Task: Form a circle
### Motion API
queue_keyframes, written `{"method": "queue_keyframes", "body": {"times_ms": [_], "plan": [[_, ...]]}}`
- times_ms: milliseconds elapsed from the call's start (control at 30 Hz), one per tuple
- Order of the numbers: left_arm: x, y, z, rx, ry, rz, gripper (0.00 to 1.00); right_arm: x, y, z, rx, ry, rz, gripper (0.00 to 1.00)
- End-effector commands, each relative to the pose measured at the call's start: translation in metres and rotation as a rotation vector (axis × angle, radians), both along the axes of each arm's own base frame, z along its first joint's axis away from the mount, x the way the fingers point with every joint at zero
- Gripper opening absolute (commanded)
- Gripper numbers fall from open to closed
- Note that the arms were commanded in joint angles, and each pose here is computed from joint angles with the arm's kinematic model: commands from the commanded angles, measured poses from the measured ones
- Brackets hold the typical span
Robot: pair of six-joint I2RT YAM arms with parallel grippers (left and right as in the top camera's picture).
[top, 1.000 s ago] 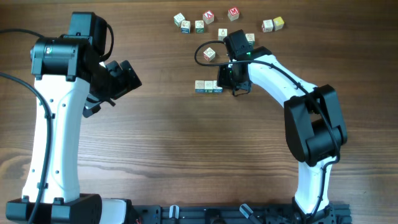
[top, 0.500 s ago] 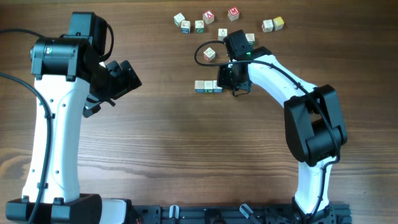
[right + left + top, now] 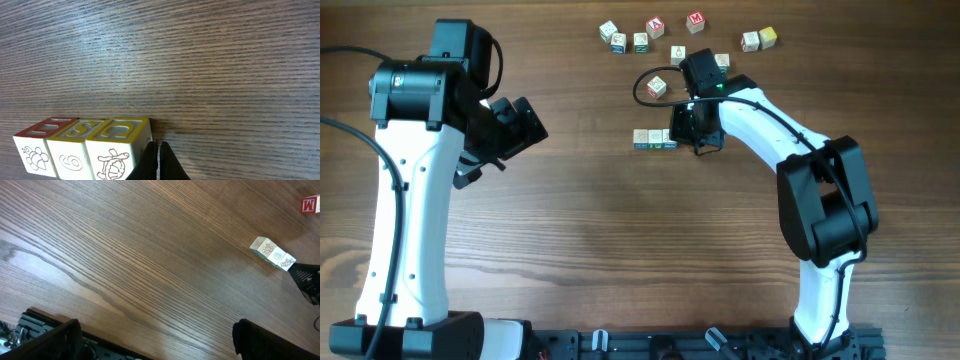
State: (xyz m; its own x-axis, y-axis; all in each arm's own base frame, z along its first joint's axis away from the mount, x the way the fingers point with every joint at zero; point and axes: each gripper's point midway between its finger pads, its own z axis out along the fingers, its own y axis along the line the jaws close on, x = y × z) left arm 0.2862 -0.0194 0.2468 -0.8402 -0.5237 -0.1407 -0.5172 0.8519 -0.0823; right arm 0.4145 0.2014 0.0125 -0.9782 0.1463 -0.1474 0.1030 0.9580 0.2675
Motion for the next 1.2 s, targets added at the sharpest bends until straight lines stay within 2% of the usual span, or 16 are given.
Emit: {"method": "queue_keyframes", "body": {"times_ms": [0, 1167], "plan": [[-0.0015, -0.0005, 0.0012, -0.006, -0.004, 0.006, 1.00, -0.0006, 0.0008, 0.0100, 0.006, -0.013, -0.004, 0.05], [-0.0015, -0.0005, 0.0012, -0.006, -0.004, 0.006, 1.00, -0.0065, 0.0066, 0.0105, 0.037, 0.008, 0.034, 0.05]]}}
